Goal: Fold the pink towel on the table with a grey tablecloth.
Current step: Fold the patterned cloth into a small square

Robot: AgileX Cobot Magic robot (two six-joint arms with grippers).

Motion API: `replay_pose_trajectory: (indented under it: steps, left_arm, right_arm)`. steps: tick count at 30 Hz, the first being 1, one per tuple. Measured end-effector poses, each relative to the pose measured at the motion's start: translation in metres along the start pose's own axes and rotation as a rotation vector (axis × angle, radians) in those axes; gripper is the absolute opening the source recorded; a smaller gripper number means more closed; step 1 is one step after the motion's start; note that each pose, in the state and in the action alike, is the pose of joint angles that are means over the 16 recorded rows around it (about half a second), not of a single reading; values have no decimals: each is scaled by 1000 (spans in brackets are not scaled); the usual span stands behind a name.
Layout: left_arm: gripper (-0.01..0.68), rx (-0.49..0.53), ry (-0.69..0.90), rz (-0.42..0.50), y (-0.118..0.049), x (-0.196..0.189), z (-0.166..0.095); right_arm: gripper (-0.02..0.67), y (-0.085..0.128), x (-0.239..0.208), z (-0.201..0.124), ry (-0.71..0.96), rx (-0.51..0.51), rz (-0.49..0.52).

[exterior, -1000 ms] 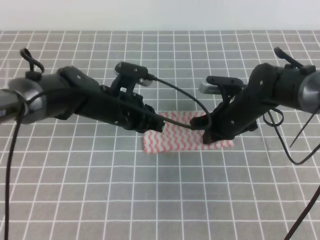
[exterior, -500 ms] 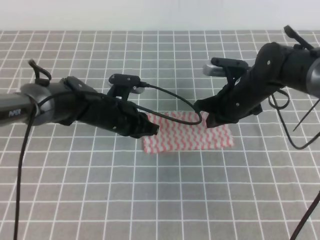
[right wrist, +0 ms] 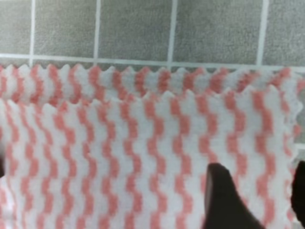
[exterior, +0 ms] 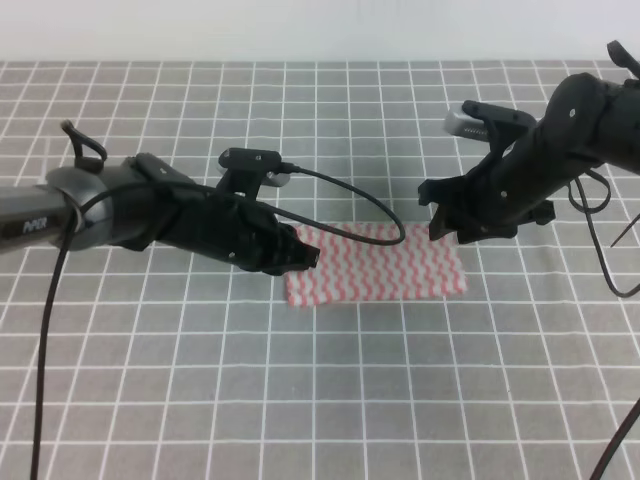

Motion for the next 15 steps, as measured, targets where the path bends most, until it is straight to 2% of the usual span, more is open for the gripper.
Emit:
replay_pose_trajectory:
  steps: [15]
  left_arm:
    - [0,-26,25,-9,3,7,-6]
  right_arm:
    - [31,-10,16,0,8,20,-22]
Point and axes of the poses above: a point on each arm's last joint axis where the gripper is mounted, x pointing out along that axis toward the gripper, y along the wrist's bending axis when the last joint is at zero, z = x × y, the point moved 2 cm from there along x, pointing out along that axis toward the gripper, and after that the axes turned 2 degrees about x, right-handed, at the moved point
